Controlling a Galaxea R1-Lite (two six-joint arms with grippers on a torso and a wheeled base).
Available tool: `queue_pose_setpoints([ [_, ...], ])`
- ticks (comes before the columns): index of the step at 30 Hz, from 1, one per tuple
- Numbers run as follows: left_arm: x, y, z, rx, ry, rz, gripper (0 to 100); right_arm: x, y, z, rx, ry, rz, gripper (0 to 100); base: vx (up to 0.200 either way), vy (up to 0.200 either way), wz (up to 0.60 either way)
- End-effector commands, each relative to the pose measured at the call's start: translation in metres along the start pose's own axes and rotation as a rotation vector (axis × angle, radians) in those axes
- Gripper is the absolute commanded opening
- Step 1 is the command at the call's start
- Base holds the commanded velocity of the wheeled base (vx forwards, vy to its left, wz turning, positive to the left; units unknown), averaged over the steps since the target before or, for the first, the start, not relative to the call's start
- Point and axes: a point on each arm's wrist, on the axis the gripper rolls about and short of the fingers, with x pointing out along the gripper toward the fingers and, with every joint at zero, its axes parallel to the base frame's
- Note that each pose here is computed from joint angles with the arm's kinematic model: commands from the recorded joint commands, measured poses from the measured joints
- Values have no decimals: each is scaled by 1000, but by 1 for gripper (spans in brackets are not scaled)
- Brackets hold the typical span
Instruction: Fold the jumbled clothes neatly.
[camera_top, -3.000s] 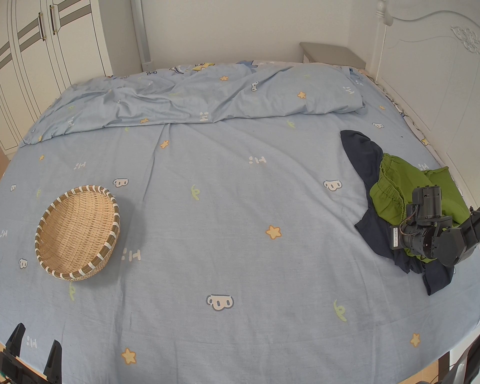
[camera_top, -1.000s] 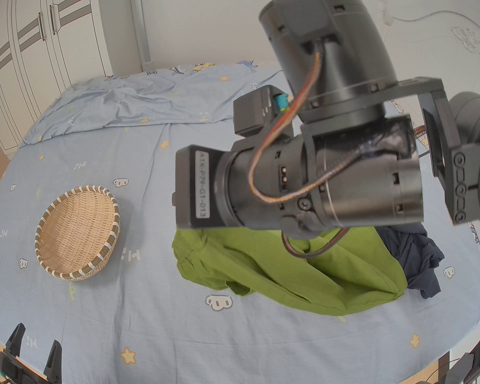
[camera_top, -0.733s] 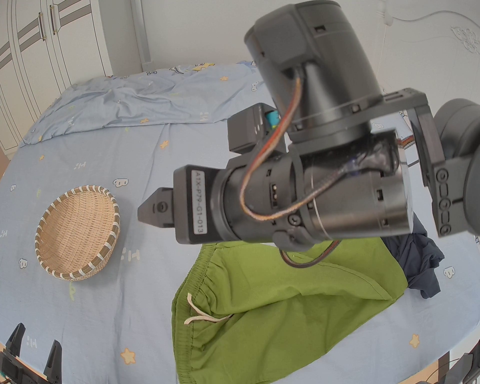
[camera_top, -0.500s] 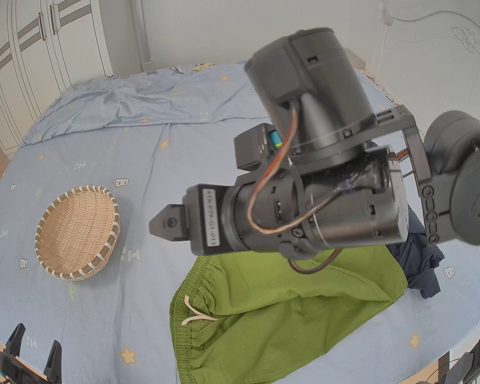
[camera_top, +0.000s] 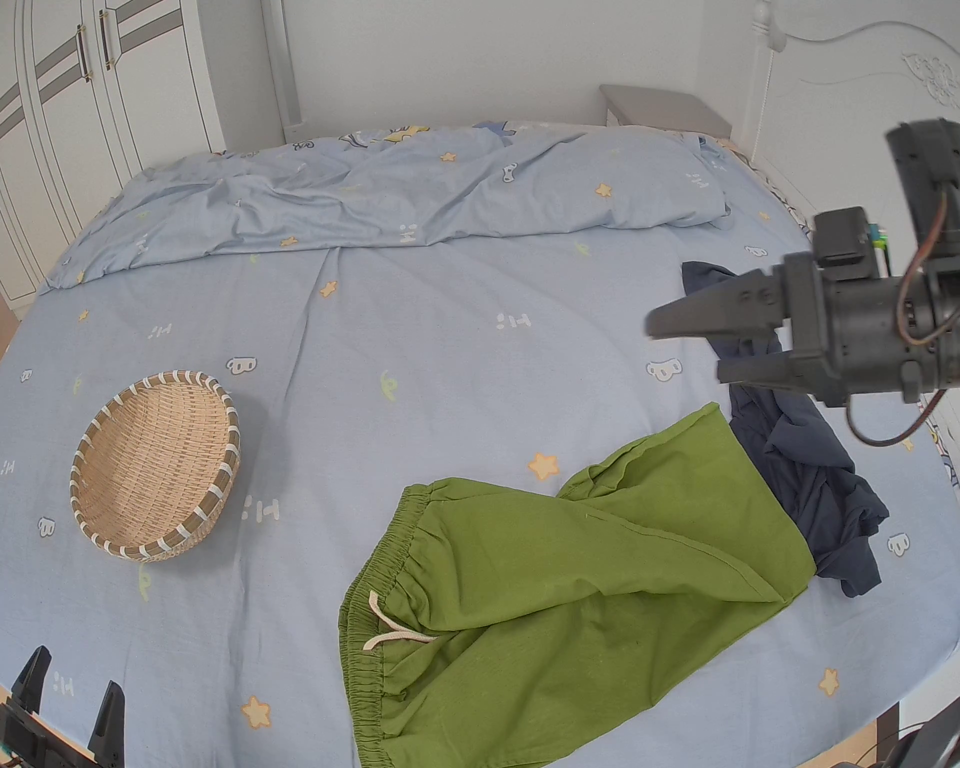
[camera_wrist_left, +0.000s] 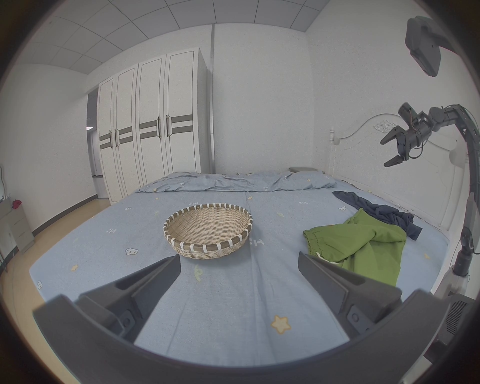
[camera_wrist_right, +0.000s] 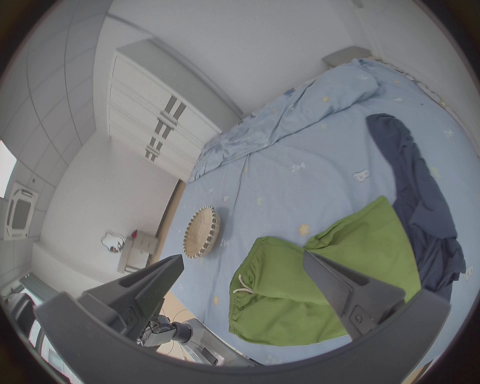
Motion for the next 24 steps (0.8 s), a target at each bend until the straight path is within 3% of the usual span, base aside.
queue_pose_setpoints([
  [1, 0, 0, -5, 12, 5, -13, 100, -72, -49, -12, 53, -185, 19, 100, 0, 0, 0],
  [4, 0, 0, -4, 12, -3, -10, 100, -70, -62, -11, 60, -241, -20, 100, 0, 0, 0],
  [6, -13, 0, 40, -35, -162, -19, 100, -68, -76, -23, 92, -226, -63, 100, 0, 0, 0],
  [7, -22, 1, 77, -139, -222, -56, 100, -68, -79, -29, 102, -216, -70, 100, 0, 0, 0],
  [8, -17, 2, 110, -295, -158, -146, 100, -71, -80, -39, 119, -203, -77, 100, 0, 0, 0],
  [9, -17, 2, 110, -295, -158, -146, 100, -71, -80, -39, 119, -203, -77, 100, 0, 0, 0],
  [10, -7, 1, 117, -345, -20, -234, 100, -73, -82, -51, 124, -190, -83, 100, 0, 0, 0],
  [12, 13, -5, 111, -375, 238, -435, 100, -75, -85, -68, 126, -162, -82, 100, 0, 0, 0],
  [13, 23, -8, 110, -405, 329, -508, 100, -75, -85, -72, 127, -153, -81, 100, 0, 0, 0],
  [14, 29, -10, 109, -424, 378, -530, 100, -75, -85, -72, 127, -152, -81, 100, 0, 0, 0],
  [15, 43, -14, 105, -483, 496, -579, 100, -74, -86, -73, 127, -145, -81, 100, 0, 0, 0],
  [16, 43, -14, 105, -483, 496, -579, 100, -74, -86, -73, 127, -145, -81, 100, 0, 0, 0],
  [19, 86, -28, 85, -560, 795, -630, 100, -60, -90, -66, 76, -107, -94, 100, 0, 0, 0],
  [24, 126, -48, 52, -563, 1020, -686, 100, -42, -102, -67, 23, -36, -120, 100, 0, 0, 0],
])
